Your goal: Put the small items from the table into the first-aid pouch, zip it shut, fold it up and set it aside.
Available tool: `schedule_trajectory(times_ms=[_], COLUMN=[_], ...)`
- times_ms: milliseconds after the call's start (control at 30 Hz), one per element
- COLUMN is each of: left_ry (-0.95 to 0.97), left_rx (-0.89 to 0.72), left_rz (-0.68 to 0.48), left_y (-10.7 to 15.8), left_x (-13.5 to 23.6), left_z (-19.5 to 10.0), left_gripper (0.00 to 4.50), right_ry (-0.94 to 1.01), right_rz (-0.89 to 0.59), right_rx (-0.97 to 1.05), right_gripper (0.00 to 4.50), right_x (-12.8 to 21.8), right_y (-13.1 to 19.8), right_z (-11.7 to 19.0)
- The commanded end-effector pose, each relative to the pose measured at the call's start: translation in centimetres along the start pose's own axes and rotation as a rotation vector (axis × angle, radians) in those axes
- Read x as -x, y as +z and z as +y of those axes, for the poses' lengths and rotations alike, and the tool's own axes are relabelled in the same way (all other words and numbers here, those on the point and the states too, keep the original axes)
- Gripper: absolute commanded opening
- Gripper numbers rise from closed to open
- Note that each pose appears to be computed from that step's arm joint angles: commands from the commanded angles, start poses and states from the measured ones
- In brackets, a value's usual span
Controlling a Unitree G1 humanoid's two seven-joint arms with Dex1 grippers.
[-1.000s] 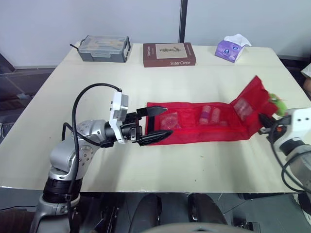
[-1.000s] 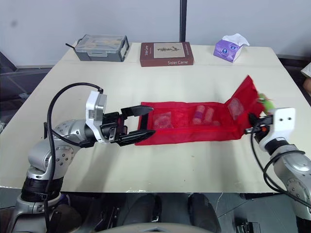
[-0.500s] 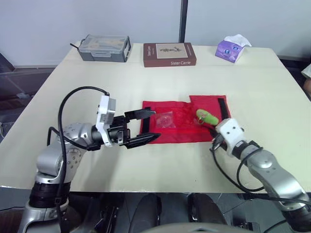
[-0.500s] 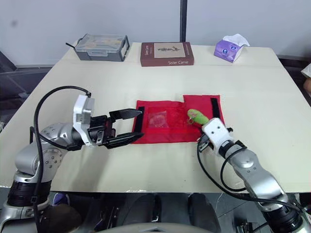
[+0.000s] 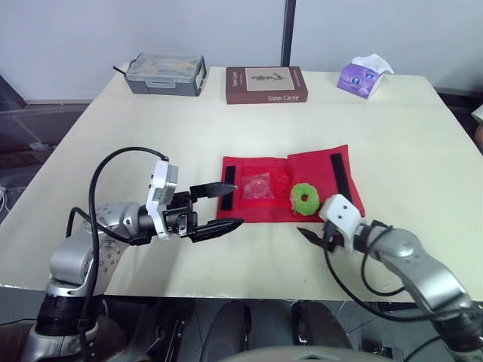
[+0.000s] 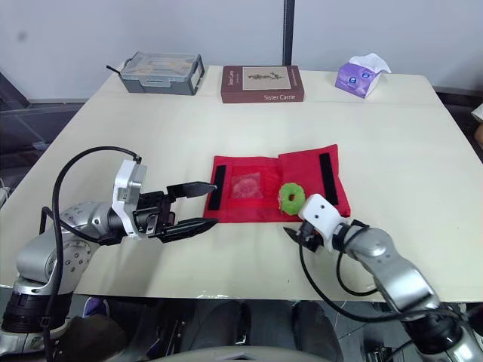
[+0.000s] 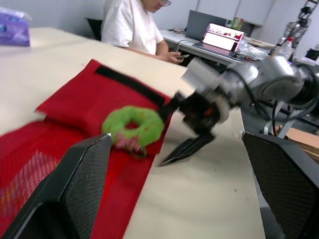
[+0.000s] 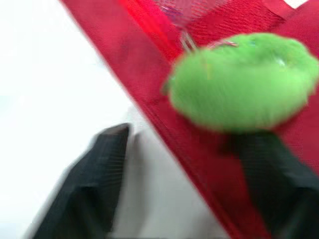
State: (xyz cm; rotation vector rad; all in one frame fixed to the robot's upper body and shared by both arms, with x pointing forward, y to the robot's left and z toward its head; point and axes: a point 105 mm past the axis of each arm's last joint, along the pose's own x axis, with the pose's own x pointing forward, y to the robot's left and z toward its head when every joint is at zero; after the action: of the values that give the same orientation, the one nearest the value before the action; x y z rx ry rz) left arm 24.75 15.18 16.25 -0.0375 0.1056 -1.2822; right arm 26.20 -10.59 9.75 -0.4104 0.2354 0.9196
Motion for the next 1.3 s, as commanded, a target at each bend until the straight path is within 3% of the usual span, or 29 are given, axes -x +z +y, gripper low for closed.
schedule_trajectory(times_ms=[33, 300, 567, 1000, 1300], left_ry=[0.023, 0.147, 0.354, 0.663, 0.734], left_rx=[0.066, 0.467, 0.818, 1.157, 1.211], left_rz=[0.008, 0.011, 0.027, -0.245, -0.367], left_y=[-0.4, -3.2, -6.4, -5.5, -4.7], left_x=[0.5, 1.0, 0.8, -2.9, -3.8], left_z=[-0.1, -1.1, -1.4, 1.9, 4.5], left_gripper=[4.50, 4.50, 4.50, 4.50, 4.50], right_ry=[0.052, 0.164, 0.177, 0.141, 0.120], right_rz=[-0.135, -0.294, -0.287, -0.219, -0.227], right_rx=[0.016, 0.014, 0.147, 0.202, 0.191], right_gripper=[4.43, 4.43, 4.43, 4.43, 4.43], right_x=[2.7, 7.3, 11.3, 13.1, 12.7], right_y=[3.5, 8.0, 10.3, 10.2, 10.0], right_z=[0.0, 1.6, 0.8, -0.5, -0.6])
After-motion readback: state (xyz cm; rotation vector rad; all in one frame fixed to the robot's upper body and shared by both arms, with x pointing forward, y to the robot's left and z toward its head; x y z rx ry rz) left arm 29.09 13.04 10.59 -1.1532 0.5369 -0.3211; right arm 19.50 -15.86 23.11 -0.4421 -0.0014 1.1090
